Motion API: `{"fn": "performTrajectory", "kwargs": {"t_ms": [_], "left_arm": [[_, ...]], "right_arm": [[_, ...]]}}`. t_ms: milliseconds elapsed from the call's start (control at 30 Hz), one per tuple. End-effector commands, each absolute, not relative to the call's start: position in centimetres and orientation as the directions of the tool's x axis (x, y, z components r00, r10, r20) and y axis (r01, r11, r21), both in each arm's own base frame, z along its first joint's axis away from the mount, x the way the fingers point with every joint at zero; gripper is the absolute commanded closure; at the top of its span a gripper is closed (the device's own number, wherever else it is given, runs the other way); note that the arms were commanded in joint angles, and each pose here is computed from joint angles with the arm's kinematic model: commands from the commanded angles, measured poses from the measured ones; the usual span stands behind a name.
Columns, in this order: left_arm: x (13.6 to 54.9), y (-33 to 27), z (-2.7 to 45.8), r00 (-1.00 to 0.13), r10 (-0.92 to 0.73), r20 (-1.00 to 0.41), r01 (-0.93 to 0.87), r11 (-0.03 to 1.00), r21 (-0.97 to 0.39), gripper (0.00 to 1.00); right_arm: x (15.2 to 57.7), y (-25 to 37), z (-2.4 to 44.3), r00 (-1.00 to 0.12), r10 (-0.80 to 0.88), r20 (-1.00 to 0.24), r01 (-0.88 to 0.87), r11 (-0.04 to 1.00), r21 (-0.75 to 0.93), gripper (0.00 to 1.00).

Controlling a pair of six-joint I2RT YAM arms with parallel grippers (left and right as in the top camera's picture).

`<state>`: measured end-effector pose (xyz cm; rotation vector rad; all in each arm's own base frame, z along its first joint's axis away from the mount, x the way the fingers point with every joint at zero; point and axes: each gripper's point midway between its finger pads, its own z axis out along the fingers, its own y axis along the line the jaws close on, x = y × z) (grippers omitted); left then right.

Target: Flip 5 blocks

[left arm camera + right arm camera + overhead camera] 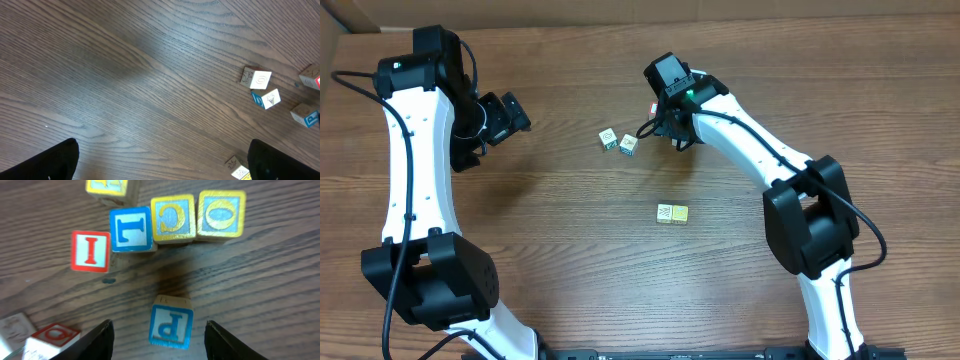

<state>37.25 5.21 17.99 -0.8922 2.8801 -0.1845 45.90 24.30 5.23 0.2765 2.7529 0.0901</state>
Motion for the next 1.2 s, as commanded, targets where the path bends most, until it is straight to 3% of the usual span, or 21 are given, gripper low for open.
{"fn": "performTrajectory", "kwargs": {"t_ms": [0,267,400,1167], "left_arm": [[37.2,5.3,17.6,-0.818,-0.571,-0.069,-0.559,0.817,-0.141,0.00],[37.3,5.3,17.6,-0.818,-0.571,-0.070,-0.559,0.817,-0.141,0.00],[37.3,5.3,17.6,-0.818,-0.571,-0.070,-0.559,0.817,-0.141,0.00],[37.3,5.3,17.6,-0.818,-0.571,-0.070,-0.559,0.817,-0.141,0.00]], "right_arm": [[46.1,24.2,3.8,-0.912,0.218,-0.348,0.198,0.976,0.092,0.41],[46.4,23.9,2.8,-0.912,0.224,-0.343,0.207,0.975,0.086,0.42],[46.1,23.8,2.7,-0.916,0.222,-0.335,0.207,0.975,0.080,0.48],[45.4,23.1,1.6,-0.925,0.219,-0.311,0.213,0.975,0.054,0.51]]}}
